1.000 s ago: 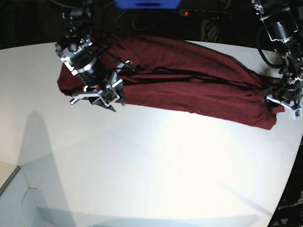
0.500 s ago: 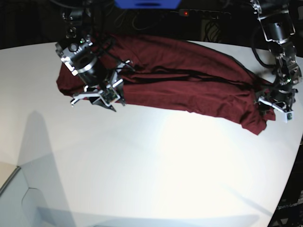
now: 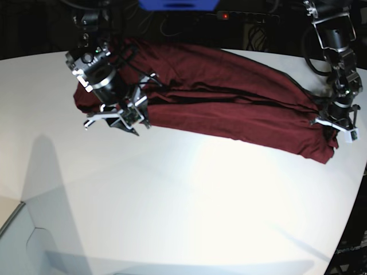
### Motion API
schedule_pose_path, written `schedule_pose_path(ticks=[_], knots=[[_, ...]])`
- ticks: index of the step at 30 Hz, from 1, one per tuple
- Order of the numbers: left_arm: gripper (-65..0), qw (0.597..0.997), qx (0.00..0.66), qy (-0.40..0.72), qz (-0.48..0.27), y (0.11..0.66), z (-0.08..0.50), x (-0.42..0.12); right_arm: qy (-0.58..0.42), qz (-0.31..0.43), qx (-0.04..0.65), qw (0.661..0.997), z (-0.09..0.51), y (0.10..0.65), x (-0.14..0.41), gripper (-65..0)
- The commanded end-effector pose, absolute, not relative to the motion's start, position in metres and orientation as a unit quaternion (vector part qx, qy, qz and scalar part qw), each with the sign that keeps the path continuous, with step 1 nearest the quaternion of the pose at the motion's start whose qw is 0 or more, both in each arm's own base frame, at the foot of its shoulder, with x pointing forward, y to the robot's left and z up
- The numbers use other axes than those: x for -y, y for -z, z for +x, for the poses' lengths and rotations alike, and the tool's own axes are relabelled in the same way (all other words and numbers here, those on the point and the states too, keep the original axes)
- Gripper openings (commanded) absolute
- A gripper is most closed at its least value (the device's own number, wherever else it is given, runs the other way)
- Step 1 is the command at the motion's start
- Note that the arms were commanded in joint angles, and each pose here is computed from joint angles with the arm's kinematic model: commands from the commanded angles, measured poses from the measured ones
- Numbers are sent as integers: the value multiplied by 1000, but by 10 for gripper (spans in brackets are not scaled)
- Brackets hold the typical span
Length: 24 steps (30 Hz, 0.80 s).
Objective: Layout the t-shirt on the table in an organized manner, then fold the t-shirt properly
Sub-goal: 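Hold the shirt end with the left gripper and pull it toward the right gripper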
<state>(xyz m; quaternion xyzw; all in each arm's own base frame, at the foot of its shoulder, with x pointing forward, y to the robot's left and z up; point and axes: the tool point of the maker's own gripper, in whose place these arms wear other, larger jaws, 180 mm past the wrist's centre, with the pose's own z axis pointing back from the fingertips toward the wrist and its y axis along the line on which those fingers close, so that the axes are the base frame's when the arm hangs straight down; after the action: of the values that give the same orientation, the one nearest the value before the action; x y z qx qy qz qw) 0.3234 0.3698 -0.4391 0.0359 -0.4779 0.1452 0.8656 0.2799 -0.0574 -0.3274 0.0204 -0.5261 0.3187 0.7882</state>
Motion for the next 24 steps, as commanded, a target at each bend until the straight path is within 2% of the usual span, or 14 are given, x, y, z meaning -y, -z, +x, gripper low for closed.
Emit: schedule_pose_path(ticks=[1,4,12,24], knots=[[-648,900,410,-138,47,464,301,-372,-315,25,548,774,285,314,54,-472],[-650,894,420,-147,50,457,303,-377,-315,25,549,774,285,313,55,-472],[-650,841,513,-148,81,374,314,-388,-315,24,549,773,286,313,55,-472],[-650,794,597,-71,91,284,312,-330,-310,17,550,776,288,313,61,-472]])
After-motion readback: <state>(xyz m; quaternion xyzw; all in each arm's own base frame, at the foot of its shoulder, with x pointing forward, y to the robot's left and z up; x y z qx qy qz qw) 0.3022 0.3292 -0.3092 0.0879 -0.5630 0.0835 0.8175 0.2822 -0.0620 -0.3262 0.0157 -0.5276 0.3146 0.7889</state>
